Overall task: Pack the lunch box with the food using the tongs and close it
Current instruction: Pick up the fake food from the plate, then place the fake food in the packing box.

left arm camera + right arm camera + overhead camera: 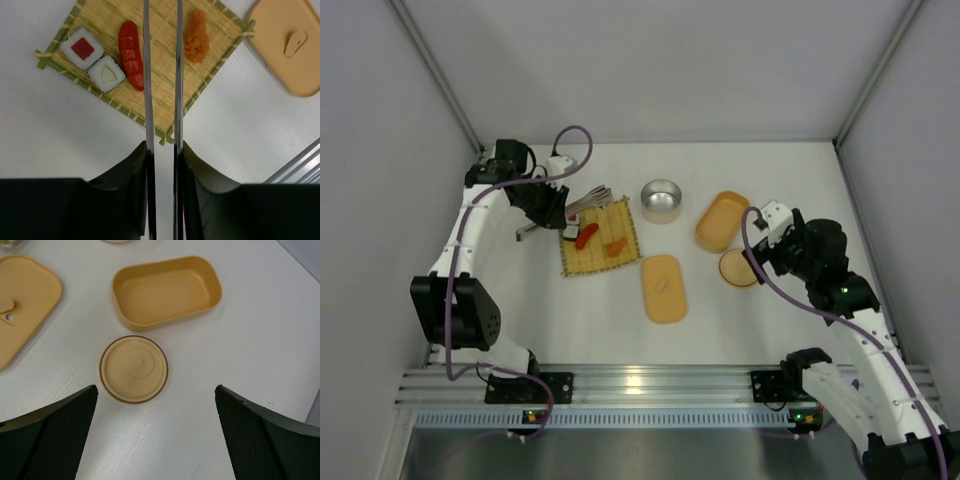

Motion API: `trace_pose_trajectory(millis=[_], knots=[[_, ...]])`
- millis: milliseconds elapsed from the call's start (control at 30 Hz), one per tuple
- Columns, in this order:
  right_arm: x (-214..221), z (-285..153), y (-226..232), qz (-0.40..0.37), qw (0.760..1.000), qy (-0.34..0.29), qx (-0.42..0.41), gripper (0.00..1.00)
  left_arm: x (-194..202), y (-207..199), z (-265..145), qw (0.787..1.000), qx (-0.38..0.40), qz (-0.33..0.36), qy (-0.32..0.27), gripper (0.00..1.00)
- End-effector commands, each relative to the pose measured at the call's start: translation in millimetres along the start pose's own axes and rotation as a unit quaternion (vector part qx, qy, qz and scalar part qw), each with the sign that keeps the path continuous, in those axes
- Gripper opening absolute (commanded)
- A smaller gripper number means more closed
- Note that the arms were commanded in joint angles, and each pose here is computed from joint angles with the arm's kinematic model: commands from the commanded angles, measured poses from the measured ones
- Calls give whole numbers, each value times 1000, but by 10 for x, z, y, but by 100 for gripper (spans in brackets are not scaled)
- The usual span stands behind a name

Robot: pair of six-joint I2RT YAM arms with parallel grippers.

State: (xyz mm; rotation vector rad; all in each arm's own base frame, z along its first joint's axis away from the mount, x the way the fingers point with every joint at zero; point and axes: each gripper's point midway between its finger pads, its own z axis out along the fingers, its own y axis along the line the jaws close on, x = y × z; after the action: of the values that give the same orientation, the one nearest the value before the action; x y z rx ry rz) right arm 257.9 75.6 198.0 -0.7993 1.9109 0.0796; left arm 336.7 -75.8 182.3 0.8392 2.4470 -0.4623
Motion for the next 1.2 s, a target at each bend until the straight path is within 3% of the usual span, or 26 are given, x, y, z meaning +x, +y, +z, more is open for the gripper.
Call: trace_pose_trajectory(millis=[0,367,833,1000,1167], knots=[[-89,-4,-129,24,999,-15,24,99,-359,-244,-222,998,22,7,-53,0],[96,60,-180,95,995,19,24,99,-995,-555,265,995,59,29,-81,0],[-53,37,-168,143,990,10,-2,100,-1205,-547,1036,996,58,34,-52,3],[-133,21,-166,148,989,1,-7,99,-1240,-475,1144,997,51,33,-50,12],[-135,41,-166,151,988,-1,-9,99,-1312,-507,1125,996,60,29,-57,35]])
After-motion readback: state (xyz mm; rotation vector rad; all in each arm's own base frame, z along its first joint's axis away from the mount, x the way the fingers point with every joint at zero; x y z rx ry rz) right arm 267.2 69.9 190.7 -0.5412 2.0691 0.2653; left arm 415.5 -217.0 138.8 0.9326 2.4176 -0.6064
